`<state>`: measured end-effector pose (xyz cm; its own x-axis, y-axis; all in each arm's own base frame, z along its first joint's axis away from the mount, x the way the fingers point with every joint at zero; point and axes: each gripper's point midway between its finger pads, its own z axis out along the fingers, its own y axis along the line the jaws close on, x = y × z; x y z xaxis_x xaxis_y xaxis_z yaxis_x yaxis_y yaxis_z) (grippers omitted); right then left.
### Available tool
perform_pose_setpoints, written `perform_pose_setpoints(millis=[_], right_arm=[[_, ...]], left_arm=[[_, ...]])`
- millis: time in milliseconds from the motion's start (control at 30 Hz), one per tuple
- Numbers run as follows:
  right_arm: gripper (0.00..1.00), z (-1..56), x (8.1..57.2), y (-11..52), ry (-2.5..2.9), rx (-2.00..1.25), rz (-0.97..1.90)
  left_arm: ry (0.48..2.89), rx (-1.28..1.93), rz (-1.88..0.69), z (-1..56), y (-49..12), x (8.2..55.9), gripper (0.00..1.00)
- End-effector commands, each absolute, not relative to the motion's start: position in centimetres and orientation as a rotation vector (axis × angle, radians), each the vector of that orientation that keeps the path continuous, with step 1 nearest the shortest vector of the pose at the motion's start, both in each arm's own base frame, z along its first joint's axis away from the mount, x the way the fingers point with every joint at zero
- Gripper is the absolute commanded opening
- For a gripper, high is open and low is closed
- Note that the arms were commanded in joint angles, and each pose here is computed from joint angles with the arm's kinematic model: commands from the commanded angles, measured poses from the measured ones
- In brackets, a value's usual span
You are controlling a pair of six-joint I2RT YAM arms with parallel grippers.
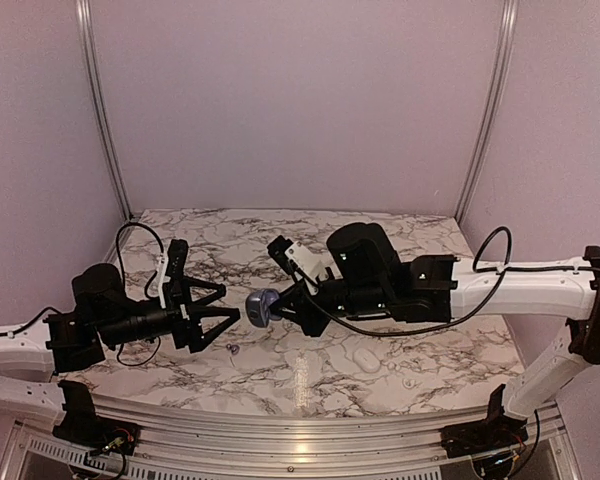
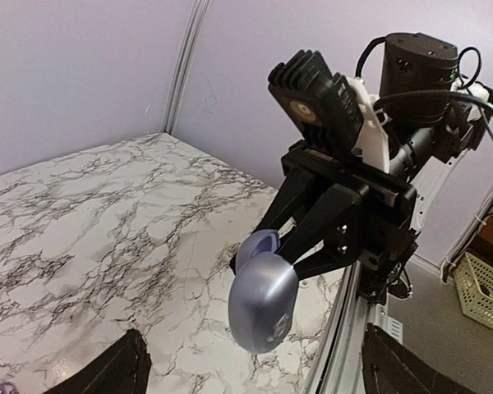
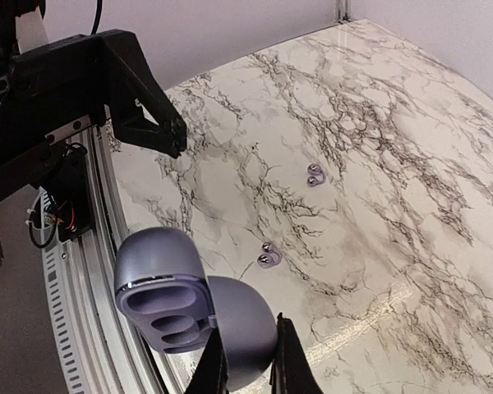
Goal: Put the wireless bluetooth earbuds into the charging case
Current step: Pass from the right arm to the left
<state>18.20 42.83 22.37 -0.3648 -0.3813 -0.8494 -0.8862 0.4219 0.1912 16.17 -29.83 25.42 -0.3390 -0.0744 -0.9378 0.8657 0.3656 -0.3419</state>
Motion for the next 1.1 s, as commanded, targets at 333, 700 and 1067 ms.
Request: perform_pose_setpoints(millis=[333,700,1067], right_arm=[[0.0,17.7,21.1,36.9,2.297,-0.99,0.48],[0.0,16.8,19.5,38.6,2.421,-1.047,0.571],[0.0,18.0,17.3,42.2,2.408,-1.141,0.852]], left_arm=[[1.299,1.081,-0.409,20.7,-31.8,14.4,0.91],[1.081,1.336,-0.06,16.5,-33.9,14.1,0.94],[0.998,1.298,-0.079,18.4,-35.0,14.2,0.91]])
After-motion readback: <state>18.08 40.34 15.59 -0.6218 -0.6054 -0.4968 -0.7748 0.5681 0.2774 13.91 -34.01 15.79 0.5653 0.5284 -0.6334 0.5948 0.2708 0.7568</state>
